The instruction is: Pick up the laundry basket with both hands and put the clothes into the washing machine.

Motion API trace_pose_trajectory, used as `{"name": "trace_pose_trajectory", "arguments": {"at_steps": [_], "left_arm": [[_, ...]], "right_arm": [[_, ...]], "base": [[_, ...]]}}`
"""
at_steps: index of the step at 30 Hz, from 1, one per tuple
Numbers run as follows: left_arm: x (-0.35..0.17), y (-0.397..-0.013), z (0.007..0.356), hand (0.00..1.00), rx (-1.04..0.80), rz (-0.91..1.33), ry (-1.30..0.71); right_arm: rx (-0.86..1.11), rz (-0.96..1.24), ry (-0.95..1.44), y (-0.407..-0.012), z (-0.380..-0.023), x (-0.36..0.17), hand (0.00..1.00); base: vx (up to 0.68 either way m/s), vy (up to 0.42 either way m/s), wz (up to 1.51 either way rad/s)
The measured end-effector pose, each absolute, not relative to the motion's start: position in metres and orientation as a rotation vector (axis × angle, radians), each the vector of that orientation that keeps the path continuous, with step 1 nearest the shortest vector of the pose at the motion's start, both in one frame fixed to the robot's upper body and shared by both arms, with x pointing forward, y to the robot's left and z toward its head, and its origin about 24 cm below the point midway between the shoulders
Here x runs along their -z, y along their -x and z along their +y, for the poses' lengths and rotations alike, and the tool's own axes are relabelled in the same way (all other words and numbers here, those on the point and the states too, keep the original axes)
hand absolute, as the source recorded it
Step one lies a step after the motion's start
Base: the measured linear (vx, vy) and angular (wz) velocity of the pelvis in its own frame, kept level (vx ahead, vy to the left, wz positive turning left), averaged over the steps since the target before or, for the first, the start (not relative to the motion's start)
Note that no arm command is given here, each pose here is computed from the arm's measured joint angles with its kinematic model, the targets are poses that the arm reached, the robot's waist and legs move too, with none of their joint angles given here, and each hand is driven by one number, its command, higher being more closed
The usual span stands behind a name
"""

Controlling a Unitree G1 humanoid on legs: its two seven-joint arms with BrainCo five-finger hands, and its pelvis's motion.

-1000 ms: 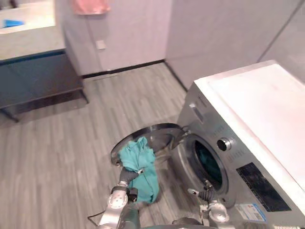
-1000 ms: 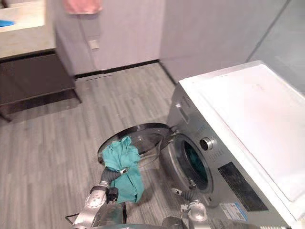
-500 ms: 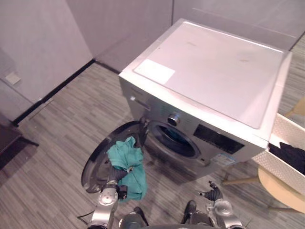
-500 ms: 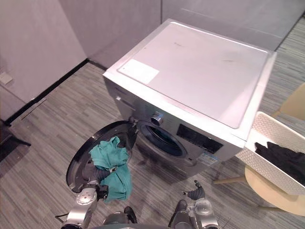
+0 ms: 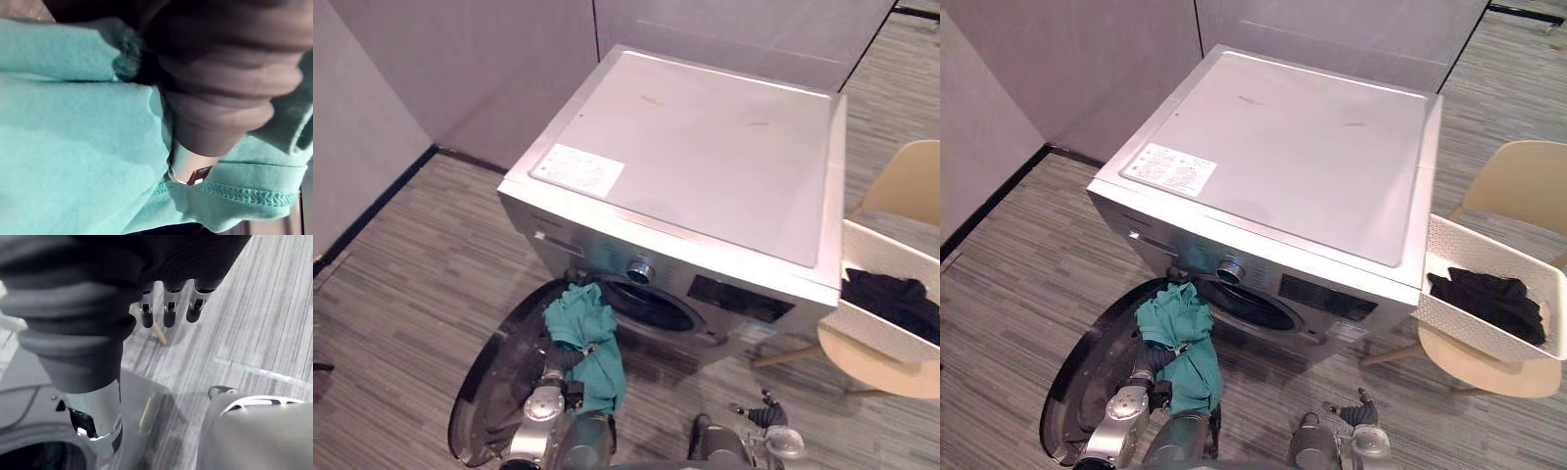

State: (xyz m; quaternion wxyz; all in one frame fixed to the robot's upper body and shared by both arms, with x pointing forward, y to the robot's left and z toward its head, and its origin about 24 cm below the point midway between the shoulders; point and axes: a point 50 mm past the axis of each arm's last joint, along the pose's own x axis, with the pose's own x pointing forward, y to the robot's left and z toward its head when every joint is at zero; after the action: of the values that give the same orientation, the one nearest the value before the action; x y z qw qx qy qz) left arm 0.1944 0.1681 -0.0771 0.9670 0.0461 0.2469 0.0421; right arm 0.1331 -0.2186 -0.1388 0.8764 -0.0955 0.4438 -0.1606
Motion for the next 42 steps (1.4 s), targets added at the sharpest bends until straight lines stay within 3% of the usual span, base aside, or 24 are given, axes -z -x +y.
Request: {"name": "trace_pose_trajectory", "arguments": {"at_steps": [4, 10, 17, 25, 30, 35, 36, 42], "left_arm": [[0.068, -0.199, 0.170, 1.00, -0.090, 0.455, -0.095], [0.023, -0.241, 0.163, 1.00, -0.145, 0.241, -0.011], [-0.049, -0.296, 0.149, 1.00, -0.180, -0.031, 0.068], [-0.132, -0.336, 0.138, 1.00, -0.195, -0.292, 0.058], [-0.235, -0.359, 0.153, 1.00, -0.227, -0.576, -0.101], [-0.353, -0.352, 0.133, 1.00, -0.273, -0.909, -0.208], [-0.377, -0.345, 0.127, 0.00, -0.285, -0.979, -0.216], [-0.431, -0.325, 0.121, 0.00, -0.388, -1.129, -0.185]], "right_arm": [[0.334, 0.859, 0.173, -0.148, -0.213, 0.131, 0.00], [0.379, 0.667, 0.122, -0.199, -0.211, 0.100, 0.00], [0.431, 0.289, 0.070, -0.272, -0.213, 0.021, 0.00], [0.485, 0.032, 0.021, -0.291, -0.224, -0.035, 0.00], [0.464, -0.073, -0.040, -0.293, -0.211, -0.053, 0.00], [0.461, -0.110, -0.057, -0.292, -0.207, -0.056, 0.00], [0.461, -0.116, -0.059, -0.292, -0.207, -0.057, 0.00], [0.464, -0.135, -0.089, -0.293, -0.206, -0.057, 0.00]], "base": [[-0.01, 0.041, 0.06], [-0.19, -0.047, -0.07], [-0.15, -0.024, -0.23], [-0.11, -0.083, -0.20], [-0.02, -0.073, -0.10], [0.03, -0.039, 0.00], [0.04, -0.027, -0.04], [0.05, -0.020, -0.03]]}}
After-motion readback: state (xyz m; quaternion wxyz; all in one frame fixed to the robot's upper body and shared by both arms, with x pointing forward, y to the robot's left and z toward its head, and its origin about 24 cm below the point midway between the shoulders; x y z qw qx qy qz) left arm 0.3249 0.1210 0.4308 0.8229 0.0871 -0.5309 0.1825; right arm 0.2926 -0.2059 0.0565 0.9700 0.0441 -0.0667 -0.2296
